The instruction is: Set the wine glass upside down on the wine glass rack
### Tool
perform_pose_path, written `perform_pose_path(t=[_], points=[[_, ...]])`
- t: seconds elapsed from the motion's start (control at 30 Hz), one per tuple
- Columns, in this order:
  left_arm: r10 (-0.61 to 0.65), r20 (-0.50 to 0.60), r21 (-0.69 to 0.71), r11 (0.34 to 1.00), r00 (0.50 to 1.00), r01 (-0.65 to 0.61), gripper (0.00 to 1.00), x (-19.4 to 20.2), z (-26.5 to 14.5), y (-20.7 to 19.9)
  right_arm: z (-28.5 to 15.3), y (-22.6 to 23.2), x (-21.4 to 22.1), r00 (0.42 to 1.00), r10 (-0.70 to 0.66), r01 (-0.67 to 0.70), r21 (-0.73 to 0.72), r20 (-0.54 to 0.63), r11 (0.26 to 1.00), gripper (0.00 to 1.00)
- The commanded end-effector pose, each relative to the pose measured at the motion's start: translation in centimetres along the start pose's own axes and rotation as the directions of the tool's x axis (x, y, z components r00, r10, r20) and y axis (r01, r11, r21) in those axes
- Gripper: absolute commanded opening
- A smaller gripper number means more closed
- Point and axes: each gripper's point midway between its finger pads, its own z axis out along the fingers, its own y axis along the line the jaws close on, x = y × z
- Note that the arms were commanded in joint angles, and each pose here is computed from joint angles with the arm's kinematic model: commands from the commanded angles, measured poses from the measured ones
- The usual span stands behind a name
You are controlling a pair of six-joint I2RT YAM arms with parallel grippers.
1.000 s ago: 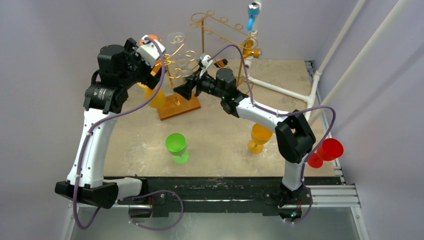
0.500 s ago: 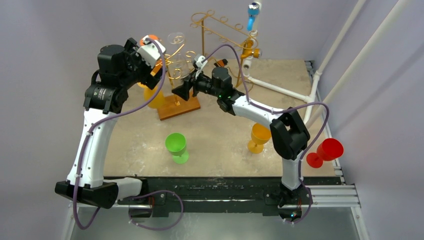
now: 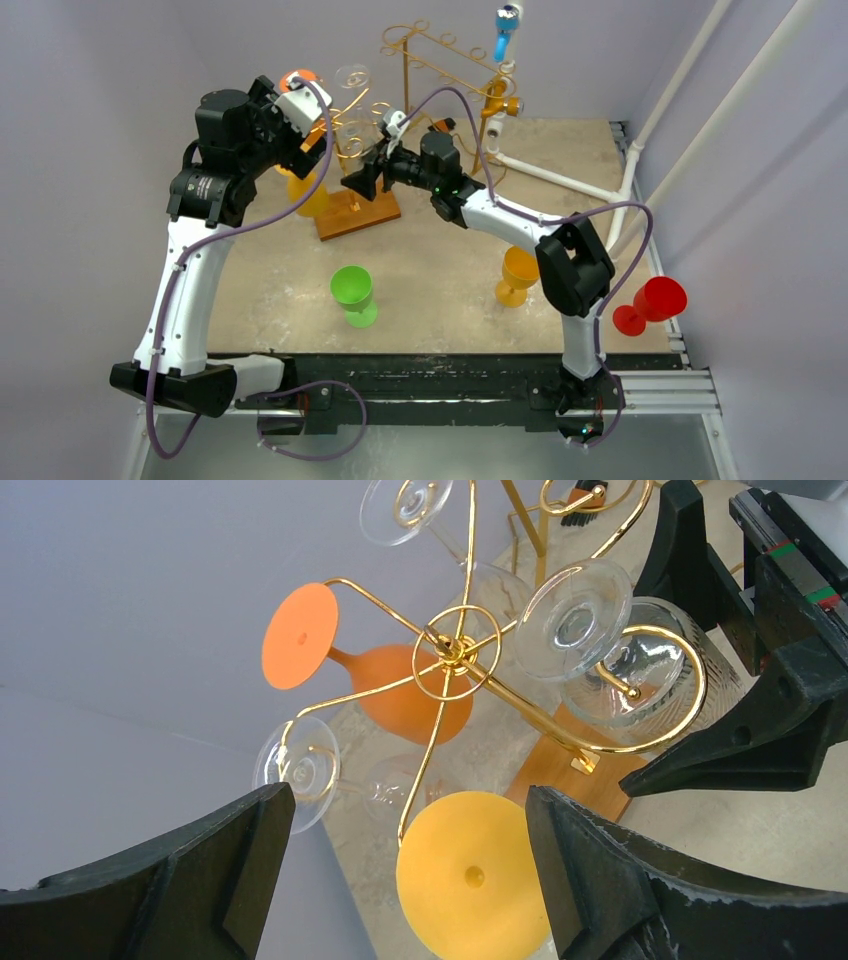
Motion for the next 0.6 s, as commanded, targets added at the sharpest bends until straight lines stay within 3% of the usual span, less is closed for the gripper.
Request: perform_pose_path(t=[0.0, 0.57], points=[[0.015, 0.025, -0.029, 0.999, 1.0, -0.014, 0.93, -0.9, -0.8, 0.8, 0.4, 1.7, -6.0, 0.983, -0.107, 0.116, -0.054, 0.147, 0.992, 0.33], [0.024, 0.021, -0.036, 0.999, 0.999, -0.023, 0.93, -1.0, -1.1, 1.0, 0.7, 2.2, -5.2, 0.975, -0.167, 0.181, -0.086, 0.147, 0.98, 0.32]])
